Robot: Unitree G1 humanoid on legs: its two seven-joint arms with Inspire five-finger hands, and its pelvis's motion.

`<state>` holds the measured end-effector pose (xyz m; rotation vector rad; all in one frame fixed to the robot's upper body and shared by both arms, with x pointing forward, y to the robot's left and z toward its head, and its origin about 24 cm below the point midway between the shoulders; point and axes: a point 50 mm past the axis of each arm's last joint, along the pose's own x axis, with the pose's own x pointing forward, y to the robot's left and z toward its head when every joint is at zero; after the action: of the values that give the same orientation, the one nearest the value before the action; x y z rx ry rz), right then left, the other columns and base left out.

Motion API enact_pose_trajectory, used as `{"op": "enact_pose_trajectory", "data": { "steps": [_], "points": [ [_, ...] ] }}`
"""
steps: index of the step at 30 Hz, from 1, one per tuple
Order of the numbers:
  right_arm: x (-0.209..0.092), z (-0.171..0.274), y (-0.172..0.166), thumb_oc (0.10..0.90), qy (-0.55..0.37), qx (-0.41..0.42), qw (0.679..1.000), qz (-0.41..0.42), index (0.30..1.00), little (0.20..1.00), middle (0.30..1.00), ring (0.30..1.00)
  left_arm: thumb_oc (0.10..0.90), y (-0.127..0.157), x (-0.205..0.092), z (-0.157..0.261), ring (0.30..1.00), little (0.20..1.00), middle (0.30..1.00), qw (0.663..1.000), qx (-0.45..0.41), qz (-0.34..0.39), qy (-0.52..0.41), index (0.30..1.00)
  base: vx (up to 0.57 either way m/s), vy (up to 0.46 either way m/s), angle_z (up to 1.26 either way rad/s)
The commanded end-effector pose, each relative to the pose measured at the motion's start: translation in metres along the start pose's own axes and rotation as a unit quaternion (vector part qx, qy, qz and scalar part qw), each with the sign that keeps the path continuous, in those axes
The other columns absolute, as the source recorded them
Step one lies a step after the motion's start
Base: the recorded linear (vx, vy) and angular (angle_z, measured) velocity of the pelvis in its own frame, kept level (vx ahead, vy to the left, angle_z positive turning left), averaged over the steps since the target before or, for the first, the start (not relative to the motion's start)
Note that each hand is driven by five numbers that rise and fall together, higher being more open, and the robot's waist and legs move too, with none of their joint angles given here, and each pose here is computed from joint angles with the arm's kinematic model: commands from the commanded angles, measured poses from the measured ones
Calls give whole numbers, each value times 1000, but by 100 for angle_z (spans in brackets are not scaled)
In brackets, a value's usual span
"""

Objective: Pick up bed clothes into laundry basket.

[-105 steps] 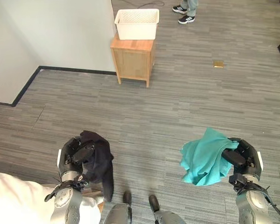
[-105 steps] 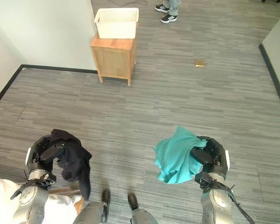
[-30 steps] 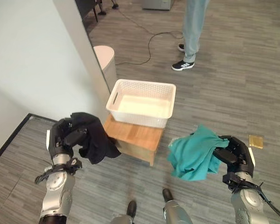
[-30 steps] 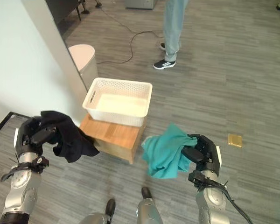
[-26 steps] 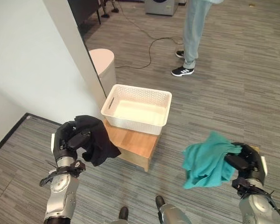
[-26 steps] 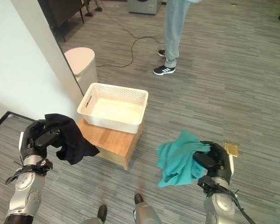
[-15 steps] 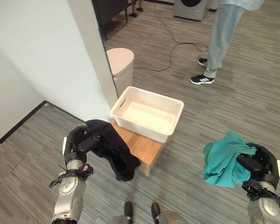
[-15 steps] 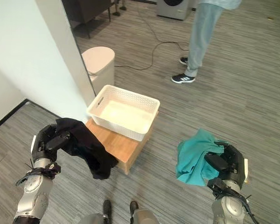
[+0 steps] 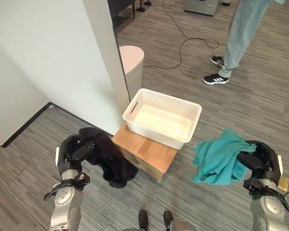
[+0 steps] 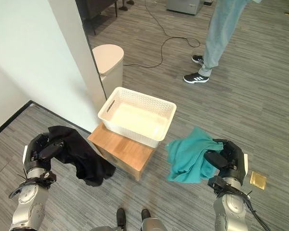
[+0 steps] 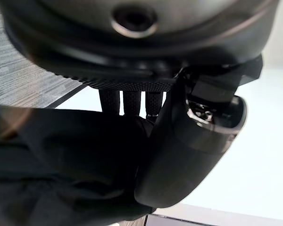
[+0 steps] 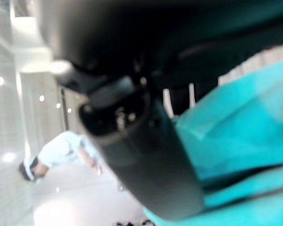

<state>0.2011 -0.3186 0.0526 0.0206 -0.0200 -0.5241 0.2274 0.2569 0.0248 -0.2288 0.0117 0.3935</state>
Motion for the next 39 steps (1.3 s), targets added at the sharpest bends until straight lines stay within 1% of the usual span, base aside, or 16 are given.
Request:
{"op": "enact_pose_trajectory", "data": {
  "steps": [1, 2, 3, 6, 7, 8, 9, 10, 11, 15, 19, 24, 26, 29, 33, 39],
  "points": [
    [27, 105, -15, 400, -224, -40, 974, -13, 300, 300, 300, 300, 400, -3, 14, 85, 300, 300, 300, 979, 7, -33, -199, 300, 0, 0, 0],
    [27, 105, -15, 400, -224, -40, 974, -12, 300, 300, 300, 300, 400, -4, 14, 85, 300, 300, 300, 979, 7, -33, -199, 300, 40, -44, 7],
    [39, 129, -23, 400, -244, -54, 968, 0, 300, 300, 300, 300, 400, -8, 16, 86, 300, 300, 300, 978, 7, -48, -201, 300, 27, -35, 9],
    [44, 137, -29, 400, -245, -59, 968, 14, 300, 300, 300, 300, 400, -10, 15, 86, 300, 300, 300, 978, -4, -51, -201, 300, 23, -34, 12],
    [54, 155, -36, 400, -245, -92, 965, 21, 300, 300, 300, 300, 400, -11, 14, 83, 300, 300, 300, 979, -7, -57, -196, 300, 10, -37, 16],
    [57, 164, -42, 400, -244, -112, 963, 20, 300, 300, 300, 300, 400, -11, 13, 83, 300, 300, 300, 979, -4, -60, -193, 300, 20, -55, 15],
    [60, 182, -51, 400, -251, -154, 956, 14, 300, 300, 300, 300, 400, -9, 12, 81, 300, 300, 300, 980, 4, -61, -189, 300, 12, -31, 7],
    [60, 182, -51, 400, -251, -155, 955, 14, 300, 300, 300, 300, 400, -9, 12, 81, 300, 300, 300, 980, 3, -61, -189, 300, 18, -37, 7],
    [59, 217, -56, 400, -283, -206, 937, 3, 300, 300, 300, 300, 400, -4, 8, 81, 300, 300, 300, 981, 16, -61, -186, 300, 8, -30, 11],
    [55, 276, -60, 400, -336, -271, 902, -14, 300, 300, 300, 300, 400, 4, -6, 73, 300, 300, 300, 983, 8, -62, -175, 300, 18, -27, 17],
    [57, 289, -54, 400, -341, -297, 892, -5, 300, 300, 300, 300, 400, 7, -8, 72, 300, 300, 300, 983, 13, -60, -171, 300, 25, -17, 10],
    [60, 315, -36, 400, -355, -337, 872, 15, 300, 300, 300, 300, 400, 6, -10, 70, 300, 300, 300, 984, 19, -74, -164, 300, -5, -17, 8],
    [59, 324, -24, 400, -363, -358, 860, 30, 300, 300, 300, 300, 400, 2, -9, 68, 300, 300, 300, 984, 17, -89, -157, 300, -26, -23, 8],
    [60, 334, -4, 400, -378, -363, 850, 56, 300, 300, 300, 300, 400, -2, -9, 64, 300, 300, 300, 984, 14, -99, -146, 300, -10, -14, 8],
    [66, 334, 10, 400, -376, -370, 846, 76, 300, 300, 300, 300, 400, -3, -9, 61, 300, 300, 300, 985, 7, -101, -140, 300, 10, -9, 13],
    [82, 331, 27, 400, -353, -394, 845, 78, 300, 300, 300, 300, 400, -2, -12, 62, 300, 300, 300, 985, 6, -100, -139, 300, -11, -8, 8]
  ]
}}
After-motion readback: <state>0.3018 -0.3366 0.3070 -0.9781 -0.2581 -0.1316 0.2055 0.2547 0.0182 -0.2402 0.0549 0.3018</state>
